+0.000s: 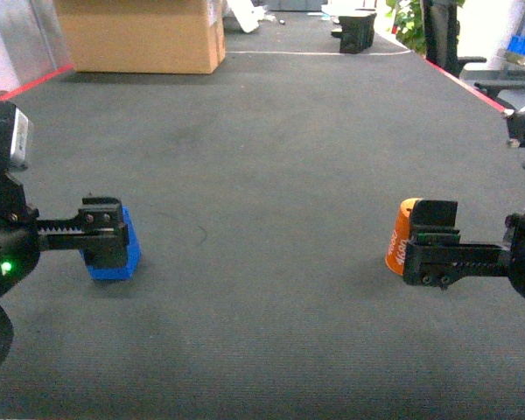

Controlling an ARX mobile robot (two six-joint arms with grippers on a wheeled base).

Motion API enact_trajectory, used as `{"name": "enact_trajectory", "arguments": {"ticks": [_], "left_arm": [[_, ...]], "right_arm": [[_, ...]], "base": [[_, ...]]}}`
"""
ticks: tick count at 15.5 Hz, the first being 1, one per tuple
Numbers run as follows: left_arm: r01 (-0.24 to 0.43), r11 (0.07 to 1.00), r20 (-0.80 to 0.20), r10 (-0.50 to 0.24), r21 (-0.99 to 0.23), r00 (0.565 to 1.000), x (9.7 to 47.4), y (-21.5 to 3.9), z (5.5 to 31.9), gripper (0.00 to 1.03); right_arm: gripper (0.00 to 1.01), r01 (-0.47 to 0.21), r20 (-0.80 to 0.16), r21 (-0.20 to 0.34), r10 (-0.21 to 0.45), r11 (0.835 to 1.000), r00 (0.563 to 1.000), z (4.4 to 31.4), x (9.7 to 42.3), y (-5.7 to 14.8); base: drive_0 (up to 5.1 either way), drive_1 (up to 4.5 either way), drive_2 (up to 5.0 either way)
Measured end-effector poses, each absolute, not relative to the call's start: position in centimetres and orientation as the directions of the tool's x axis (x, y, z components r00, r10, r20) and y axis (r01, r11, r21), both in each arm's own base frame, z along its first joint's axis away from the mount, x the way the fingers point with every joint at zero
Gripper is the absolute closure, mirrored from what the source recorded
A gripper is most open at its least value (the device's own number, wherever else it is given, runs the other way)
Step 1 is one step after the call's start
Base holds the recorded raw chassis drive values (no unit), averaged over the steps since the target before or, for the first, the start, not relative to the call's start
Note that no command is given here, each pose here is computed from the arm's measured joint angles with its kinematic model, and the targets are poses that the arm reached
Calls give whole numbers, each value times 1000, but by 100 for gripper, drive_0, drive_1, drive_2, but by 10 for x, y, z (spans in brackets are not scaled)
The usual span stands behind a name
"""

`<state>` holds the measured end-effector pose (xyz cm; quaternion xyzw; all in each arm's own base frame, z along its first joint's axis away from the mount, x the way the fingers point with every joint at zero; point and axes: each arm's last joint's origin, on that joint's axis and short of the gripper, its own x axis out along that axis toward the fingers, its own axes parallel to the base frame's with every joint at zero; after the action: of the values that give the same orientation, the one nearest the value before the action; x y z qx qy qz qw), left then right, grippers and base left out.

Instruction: Sort blue parts and orange caps into right shelf containers

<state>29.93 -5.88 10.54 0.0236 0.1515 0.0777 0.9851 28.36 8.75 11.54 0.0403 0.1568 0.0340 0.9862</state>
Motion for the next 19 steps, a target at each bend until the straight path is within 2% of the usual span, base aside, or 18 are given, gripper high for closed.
{"name": "enact_trajectory", "arguments": {"ticks": [4, 9, 12, 15, 19], "left_arm": [[-133, 988, -346, 151, 76, 926, 302, -63, 86, 5], [-162, 985, -397, 175, 68, 901, 311, -64, 61, 5], [-178, 983, -408, 183, 50, 894, 323, -63, 57, 5], [-189, 981, -416, 192, 49, 889, 335, -61, 54, 5], [-179, 983, -432, 177, 37, 884, 344, -61, 52, 5]], "right_arm": [[3, -29, -373, 90, 61, 996, 926, 91, 287, 83], [3, -14, -428, 92, 52, 996, 903, 71, 308, 85], [3, -4, -414, 88, 40, 996, 909, 74, 325, 92], [3, 7, -438, 84, 31, 996, 898, 68, 335, 95], [3, 22, -438, 83, 17, 996, 899, 66, 342, 97]], "base": [[0, 0, 0], [0, 0, 0], [0, 0, 0], [0, 0, 0], [0, 0, 0]]}}
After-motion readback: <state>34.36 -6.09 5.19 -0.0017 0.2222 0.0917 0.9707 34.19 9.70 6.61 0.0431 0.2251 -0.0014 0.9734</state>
